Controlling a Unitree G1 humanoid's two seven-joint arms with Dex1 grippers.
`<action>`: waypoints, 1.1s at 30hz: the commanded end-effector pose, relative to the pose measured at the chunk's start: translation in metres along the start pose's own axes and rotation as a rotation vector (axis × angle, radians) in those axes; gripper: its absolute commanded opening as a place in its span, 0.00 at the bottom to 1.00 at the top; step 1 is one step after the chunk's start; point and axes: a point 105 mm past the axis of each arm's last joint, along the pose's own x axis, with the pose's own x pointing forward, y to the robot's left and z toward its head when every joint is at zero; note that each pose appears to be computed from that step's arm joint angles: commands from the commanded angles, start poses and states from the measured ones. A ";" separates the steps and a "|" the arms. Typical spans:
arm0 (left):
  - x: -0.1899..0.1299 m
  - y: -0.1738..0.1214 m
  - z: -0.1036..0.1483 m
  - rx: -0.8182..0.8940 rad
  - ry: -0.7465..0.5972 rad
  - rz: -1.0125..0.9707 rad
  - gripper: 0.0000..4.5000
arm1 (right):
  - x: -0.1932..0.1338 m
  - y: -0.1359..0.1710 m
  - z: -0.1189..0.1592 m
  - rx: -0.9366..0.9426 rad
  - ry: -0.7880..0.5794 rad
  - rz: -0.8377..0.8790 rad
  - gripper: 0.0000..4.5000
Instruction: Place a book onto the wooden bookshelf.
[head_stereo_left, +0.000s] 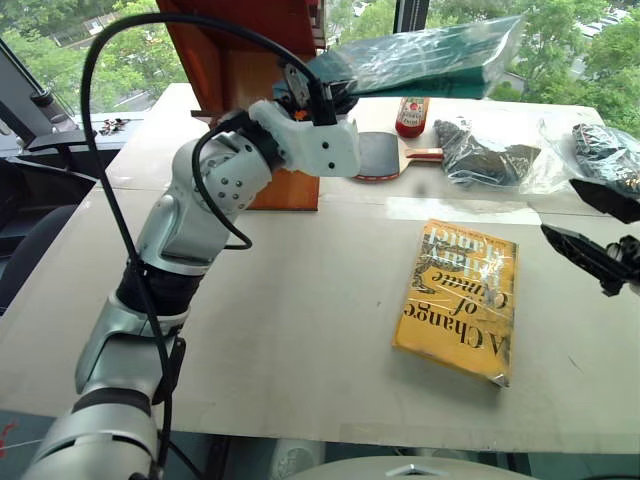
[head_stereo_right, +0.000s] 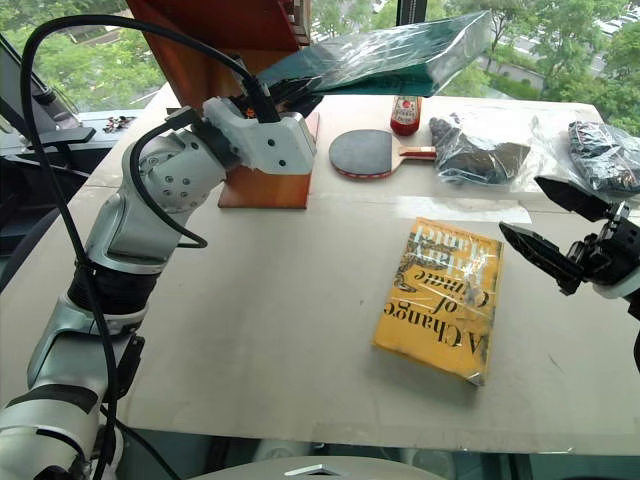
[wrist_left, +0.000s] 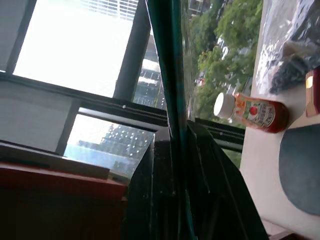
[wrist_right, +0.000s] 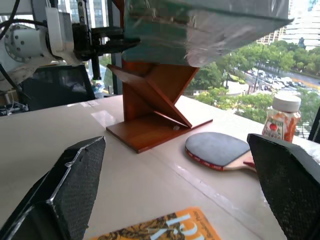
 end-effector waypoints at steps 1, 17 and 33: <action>-0.015 0.019 -0.017 0.123 0.115 0.051 0.01 | 0.009 -0.001 0.014 0.004 -0.048 0.026 1.00; -0.065 0.015 -0.074 0.218 0.533 -0.037 0.01 | 0.043 -0.001 0.023 0.059 -0.113 0.144 1.00; -0.074 0.000 -0.087 0.111 0.674 -0.094 0.78 | 0.041 0.000 0.020 0.054 -0.114 0.140 1.00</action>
